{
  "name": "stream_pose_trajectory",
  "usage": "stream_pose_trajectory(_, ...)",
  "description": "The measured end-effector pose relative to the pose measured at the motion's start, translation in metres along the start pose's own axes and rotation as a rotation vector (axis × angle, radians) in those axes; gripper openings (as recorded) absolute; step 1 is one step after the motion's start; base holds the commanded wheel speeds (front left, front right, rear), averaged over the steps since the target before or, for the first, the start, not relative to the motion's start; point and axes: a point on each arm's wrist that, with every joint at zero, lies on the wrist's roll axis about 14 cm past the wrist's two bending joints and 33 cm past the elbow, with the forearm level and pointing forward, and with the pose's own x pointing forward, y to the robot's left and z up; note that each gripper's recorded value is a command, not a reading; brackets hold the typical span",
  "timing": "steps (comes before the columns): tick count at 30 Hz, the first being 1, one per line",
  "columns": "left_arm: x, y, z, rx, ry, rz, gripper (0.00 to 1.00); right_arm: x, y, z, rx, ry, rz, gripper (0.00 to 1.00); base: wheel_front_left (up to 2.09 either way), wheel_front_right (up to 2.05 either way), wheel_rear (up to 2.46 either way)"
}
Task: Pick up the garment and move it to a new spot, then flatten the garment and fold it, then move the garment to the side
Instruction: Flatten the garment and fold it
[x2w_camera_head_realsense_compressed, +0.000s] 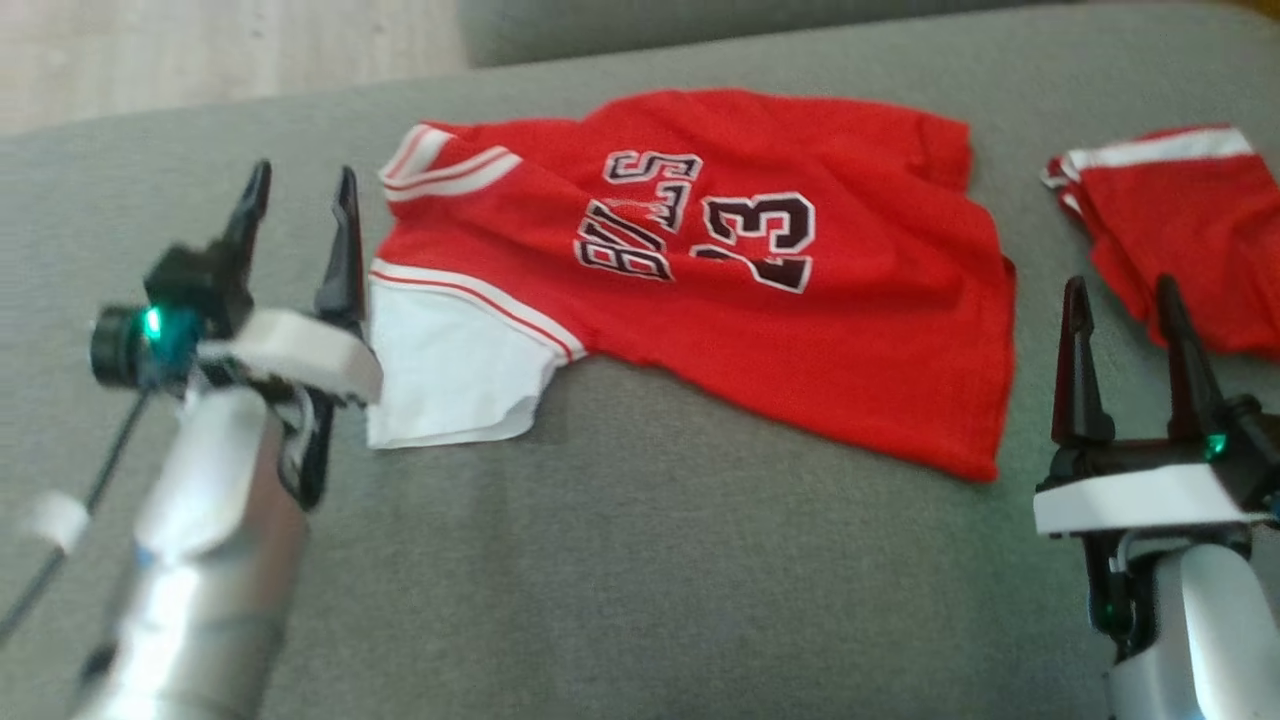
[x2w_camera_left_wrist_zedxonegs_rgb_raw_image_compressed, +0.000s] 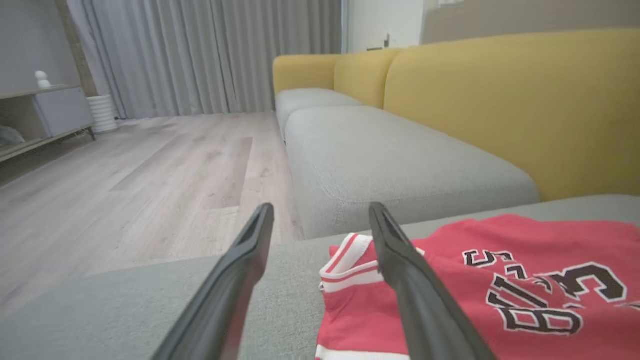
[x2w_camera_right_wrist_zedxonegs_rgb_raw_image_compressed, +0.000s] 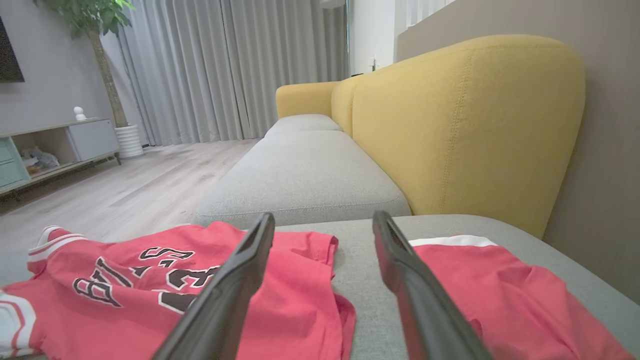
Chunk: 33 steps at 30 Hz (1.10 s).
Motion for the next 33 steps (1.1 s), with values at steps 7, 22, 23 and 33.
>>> stream_pose_trajectory(7,-0.062,-0.004,0.015,-0.085,-0.122,0.066,1.00,-0.012,0.015,-0.008,0.011,0.017,0.042,1.00,0.00,0.00,0.00)
stream_pose_trajectory(22,-0.124,-0.003,-0.003,-0.199,-0.129,0.169,1.00,-0.017,0.034,-0.011,0.036,0.021,0.093,1.00,0.00,0.00,0.00)
stream_pose_trajectory(23,-0.122,-0.004,-0.006,-0.198,-0.120,0.167,1.00,-0.017,0.033,-0.012,0.036,0.023,0.091,1.00,0.00,0.00,0.00)
stream_pose_trajectory(33,-0.107,-0.005,-0.064,-0.191,0.128,0.166,1.00,-0.016,0.025,-0.018,0.032,0.038,0.066,1.00,0.00,0.00,0.00)
